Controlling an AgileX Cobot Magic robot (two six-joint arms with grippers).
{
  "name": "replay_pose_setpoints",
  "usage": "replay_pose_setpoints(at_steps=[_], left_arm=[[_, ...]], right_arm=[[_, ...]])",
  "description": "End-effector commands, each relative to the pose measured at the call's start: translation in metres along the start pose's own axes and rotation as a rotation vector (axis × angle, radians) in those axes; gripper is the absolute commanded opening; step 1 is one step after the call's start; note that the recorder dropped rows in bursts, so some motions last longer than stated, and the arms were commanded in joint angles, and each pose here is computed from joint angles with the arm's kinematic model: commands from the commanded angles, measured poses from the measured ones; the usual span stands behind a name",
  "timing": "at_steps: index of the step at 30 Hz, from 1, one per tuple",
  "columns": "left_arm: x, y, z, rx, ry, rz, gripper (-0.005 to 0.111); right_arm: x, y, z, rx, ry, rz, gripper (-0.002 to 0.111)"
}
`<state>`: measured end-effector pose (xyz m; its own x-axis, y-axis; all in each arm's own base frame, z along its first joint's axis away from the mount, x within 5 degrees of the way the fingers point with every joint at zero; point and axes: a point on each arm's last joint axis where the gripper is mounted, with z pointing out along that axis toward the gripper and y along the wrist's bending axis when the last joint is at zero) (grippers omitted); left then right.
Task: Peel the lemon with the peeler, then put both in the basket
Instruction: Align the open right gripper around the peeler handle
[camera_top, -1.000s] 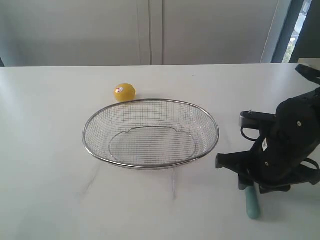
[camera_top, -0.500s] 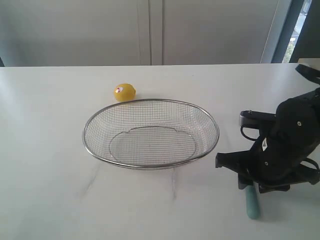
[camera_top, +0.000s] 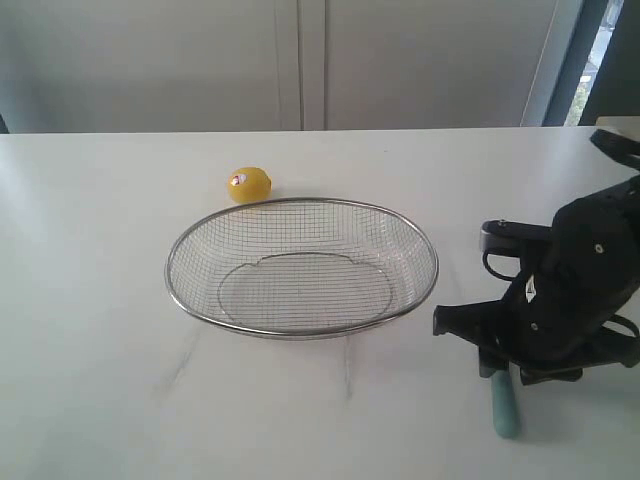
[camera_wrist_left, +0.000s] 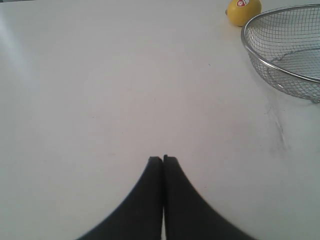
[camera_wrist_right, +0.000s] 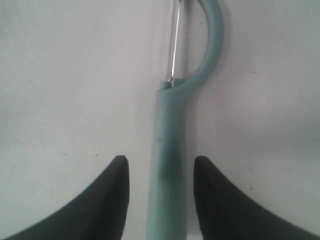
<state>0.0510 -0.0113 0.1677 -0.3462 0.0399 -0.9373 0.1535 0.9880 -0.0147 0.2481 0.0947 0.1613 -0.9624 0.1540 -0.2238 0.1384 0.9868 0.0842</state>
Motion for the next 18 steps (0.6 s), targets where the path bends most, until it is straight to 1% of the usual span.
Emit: replay_pose_setpoints(at_steps=[1,11,18], left_arm=[[0.001,-0.001,0.0,0.01,-0.001,-0.007,0.0],[0.001,-0.001,0.0,0.01,-0.001,-0.007,0.0],[0.001,-0.001,0.0,0.01,-0.001,-0.007,0.0]], right_arm=[[0.0,-0.003,0.001,0.009,-0.002,0.002,0.041],[-0.003,-0.002,0.002,-0.006,-0.023,0.002,0.041],[-0.002,-0.005,0.017,0.03,0.033,0.012,0.041]])
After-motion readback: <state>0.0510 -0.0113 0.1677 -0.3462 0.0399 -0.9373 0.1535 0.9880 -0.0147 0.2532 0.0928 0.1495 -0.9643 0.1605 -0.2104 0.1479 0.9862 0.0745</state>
